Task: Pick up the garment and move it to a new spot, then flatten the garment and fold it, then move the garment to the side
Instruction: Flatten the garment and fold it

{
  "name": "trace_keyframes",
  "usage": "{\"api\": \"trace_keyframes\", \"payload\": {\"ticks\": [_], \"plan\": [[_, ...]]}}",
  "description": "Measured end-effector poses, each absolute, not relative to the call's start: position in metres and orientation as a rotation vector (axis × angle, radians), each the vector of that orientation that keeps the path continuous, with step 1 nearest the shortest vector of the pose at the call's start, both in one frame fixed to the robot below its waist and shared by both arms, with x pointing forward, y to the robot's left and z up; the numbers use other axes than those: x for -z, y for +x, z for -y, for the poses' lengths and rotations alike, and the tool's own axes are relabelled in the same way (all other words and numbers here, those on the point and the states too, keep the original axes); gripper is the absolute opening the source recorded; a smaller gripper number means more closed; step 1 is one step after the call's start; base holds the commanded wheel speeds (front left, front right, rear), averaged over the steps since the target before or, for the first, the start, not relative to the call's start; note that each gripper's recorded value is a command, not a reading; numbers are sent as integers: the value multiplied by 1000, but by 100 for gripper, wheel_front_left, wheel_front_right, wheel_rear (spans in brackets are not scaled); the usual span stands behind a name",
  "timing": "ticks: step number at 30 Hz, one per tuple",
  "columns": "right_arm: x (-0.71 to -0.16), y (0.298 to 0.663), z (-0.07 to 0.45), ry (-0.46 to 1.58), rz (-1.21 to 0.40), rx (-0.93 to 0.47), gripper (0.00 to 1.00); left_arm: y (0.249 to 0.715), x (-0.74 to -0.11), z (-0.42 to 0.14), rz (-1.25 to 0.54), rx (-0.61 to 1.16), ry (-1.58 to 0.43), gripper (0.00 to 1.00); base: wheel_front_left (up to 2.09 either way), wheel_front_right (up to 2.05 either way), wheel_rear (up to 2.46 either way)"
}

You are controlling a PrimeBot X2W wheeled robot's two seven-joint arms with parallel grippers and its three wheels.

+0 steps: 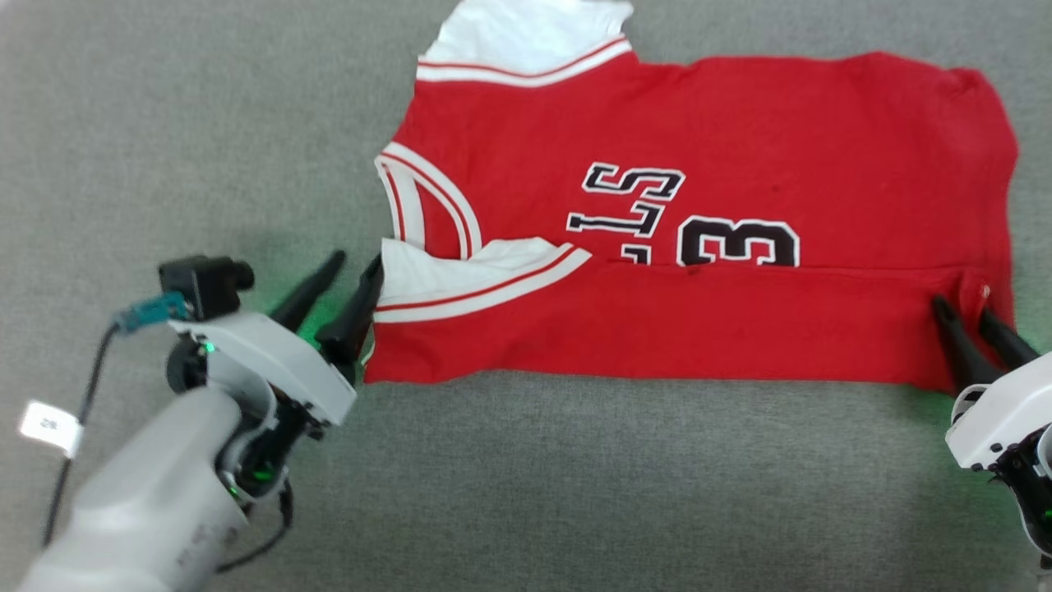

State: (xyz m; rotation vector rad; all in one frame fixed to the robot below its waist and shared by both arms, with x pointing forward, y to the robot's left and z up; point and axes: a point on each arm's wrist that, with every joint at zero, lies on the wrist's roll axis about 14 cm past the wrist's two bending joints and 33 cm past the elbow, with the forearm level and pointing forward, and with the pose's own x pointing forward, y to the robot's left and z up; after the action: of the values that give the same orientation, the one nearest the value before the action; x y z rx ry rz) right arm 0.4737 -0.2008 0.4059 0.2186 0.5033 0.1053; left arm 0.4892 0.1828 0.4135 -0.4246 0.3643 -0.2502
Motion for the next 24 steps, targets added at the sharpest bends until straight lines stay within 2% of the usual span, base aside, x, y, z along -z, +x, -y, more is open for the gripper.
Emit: {"api": "trace_keyframes", "payload": {"ticks": [4,9,18,24], "plan": [[-425,472,203,232,-449,-104,100,496,-441,-194,-340,282,-345,100,0,0,0],[-451,465,209,247,-378,-96,100,490,-463,-207,-405,323,-237,100,0,0,0],[-474,453,215,253,-321,-84,100,438,-448,-193,-864,446,-157,100,0,0,0],[-467,452,210,267,-337,-85,100,428,-436,-170,-991,493,-184,100,0,0,0]]}}
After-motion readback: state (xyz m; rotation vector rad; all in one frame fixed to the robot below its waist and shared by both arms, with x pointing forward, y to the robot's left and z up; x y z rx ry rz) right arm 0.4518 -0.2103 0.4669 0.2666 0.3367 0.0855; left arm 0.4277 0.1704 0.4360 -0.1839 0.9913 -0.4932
